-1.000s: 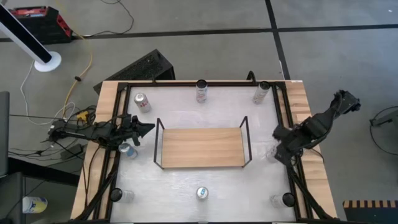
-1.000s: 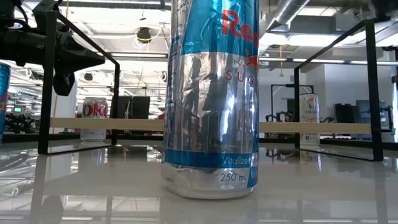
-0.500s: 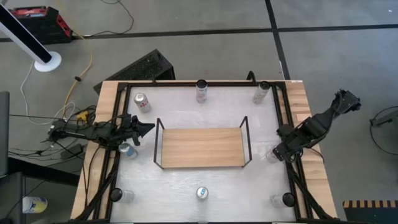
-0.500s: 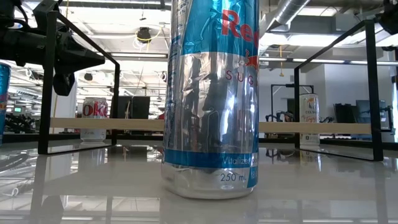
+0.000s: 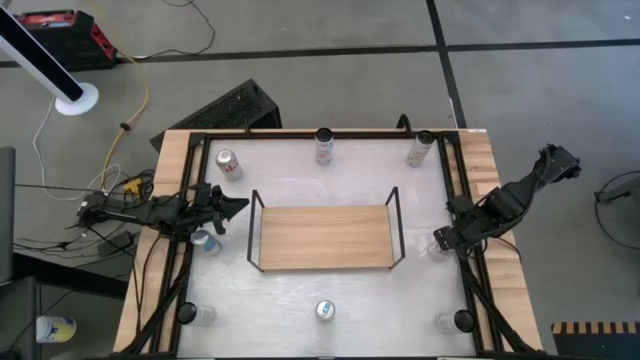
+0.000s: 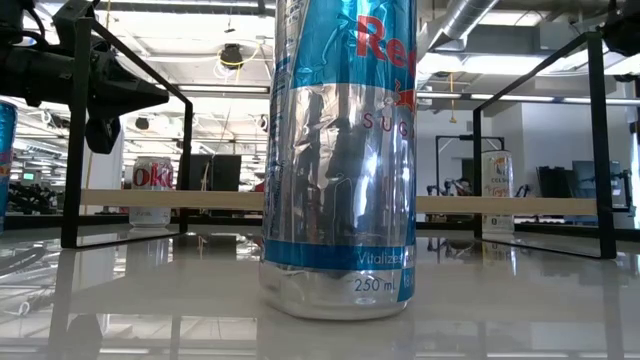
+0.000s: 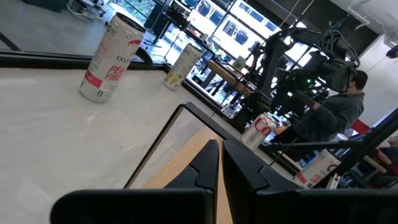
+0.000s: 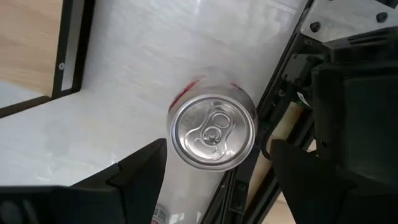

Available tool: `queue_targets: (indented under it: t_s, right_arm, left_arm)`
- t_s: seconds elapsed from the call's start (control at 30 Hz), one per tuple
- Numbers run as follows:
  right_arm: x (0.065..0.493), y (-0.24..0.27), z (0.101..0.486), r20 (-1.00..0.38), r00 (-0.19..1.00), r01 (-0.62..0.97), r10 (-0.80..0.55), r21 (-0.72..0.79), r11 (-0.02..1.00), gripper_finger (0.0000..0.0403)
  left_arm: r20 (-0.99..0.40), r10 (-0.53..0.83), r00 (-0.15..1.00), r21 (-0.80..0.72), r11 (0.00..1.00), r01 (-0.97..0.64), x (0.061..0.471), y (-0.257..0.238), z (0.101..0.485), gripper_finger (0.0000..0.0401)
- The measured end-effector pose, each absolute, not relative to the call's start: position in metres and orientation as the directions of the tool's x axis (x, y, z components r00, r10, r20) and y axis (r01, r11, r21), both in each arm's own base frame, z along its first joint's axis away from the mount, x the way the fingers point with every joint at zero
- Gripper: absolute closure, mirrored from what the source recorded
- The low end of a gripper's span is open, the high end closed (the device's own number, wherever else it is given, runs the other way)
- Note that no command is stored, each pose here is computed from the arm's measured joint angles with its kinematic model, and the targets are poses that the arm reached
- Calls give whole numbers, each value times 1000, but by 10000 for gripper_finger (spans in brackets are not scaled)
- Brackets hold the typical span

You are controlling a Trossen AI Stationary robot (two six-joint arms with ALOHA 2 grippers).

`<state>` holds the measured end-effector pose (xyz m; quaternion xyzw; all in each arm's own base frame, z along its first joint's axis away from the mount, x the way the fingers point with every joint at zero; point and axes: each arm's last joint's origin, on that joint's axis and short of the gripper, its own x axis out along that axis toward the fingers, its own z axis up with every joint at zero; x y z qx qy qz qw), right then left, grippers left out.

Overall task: Place canned beverage on shelf
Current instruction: Put the bottom red silver soda can on the shelf

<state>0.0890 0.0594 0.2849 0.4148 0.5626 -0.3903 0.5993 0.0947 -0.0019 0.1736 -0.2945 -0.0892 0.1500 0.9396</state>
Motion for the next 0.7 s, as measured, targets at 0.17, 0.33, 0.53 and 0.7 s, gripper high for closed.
queue_targets:
  t_s: [0.17,0.33,0.53,0.7]
  right_arm:
    - [90,60,281,-999,52,940,-8,46,338,91]
    - [92,61,265,-999,48,941,-24,37,337,91]
    - [96,63,259,-995,94,938,-30,79,339,91]
    - [96,63,258,-995,95,934,-29,79,349,91]
  left_arm:
    - [79,334,939,-577,784,-230,95,-2,174,396]
    - [79,334,939,-576,784,-230,95,-2,174,396]
    - [79,333,940,-576,784,-230,95,-2,174,396]
    - [79,333,940,-570,788,-231,95,-2,174,396]
